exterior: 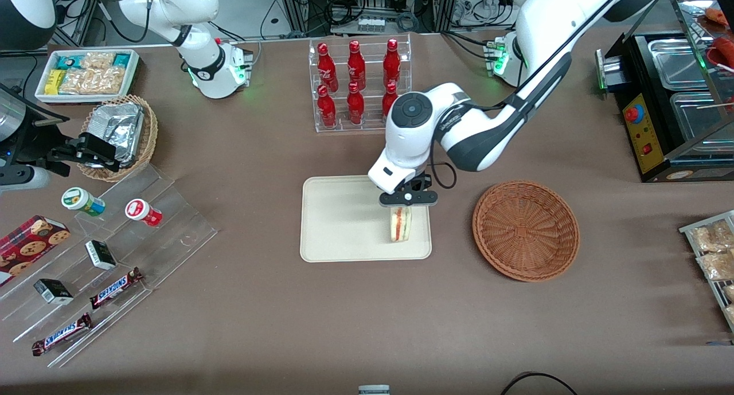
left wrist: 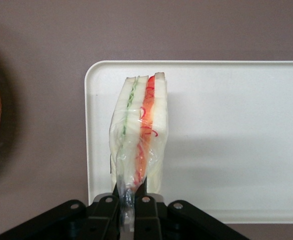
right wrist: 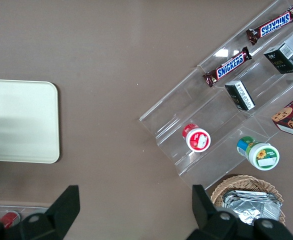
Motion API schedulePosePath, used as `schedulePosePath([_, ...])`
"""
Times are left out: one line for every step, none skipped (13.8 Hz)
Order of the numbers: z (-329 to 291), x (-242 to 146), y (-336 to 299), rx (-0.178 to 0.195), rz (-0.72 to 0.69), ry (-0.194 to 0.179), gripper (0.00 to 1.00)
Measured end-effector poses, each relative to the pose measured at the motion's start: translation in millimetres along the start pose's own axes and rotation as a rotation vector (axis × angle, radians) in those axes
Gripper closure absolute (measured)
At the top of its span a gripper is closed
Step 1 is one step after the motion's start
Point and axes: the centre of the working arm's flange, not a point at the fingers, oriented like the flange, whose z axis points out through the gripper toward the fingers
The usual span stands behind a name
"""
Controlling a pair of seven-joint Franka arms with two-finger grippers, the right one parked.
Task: Place sandwich from basket to tray
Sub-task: 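Lower the sandwich onto the tray and open the left gripper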
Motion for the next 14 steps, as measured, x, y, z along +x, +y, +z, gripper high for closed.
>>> schedulePosePath([8.0,-3.0,3.8,0.013,-0.005,0.01,0.9])
schedulePosePath([14.6,-4.6,6.7,0.019,-0.011,0.019,0.9])
schedulePosePath([19.3,-5.3,9.8,0.01,-0.016,0.023,0.9])
schedulePosePath([21.5,-5.3,12.7,-0.006,-0.016,0.025,0.9])
schedulePosePath([23.2,-4.8,14.5,-0.018,-0.015,0.025,0.9])
schedulePosePath([25.4,-3.7,15.7,-0.027,-0.017,0.023,0.9])
schedulePosePath([28.6,-2.2,16.4,-0.032,-0.016,0.021,0.9])
schedulePosePath([32.2,-0.8,16.6,-0.033,-0.014,0.021,0.9])
schedulePosePath([35.0,0.3,17.0,-0.036,-0.014,0.02,0.9])
schedulePosePath([36.9,0.7,17.9,-0.042,-0.014,0.018,0.9])
schedulePosePath([38.7,0.5,18.9,-0.044,-0.009,0.021,0.9])
schedulePosePath([41.0,-0.1,19.6,-0.039,0.0,0.027,0.9])
schedulePosePath([44.1,-0.8,20.3,-0.034,0.01,0.033,0.9])
schedulePosePath([48.0,-1.6,20.8,-0.029,0.018,0.035,0.9])
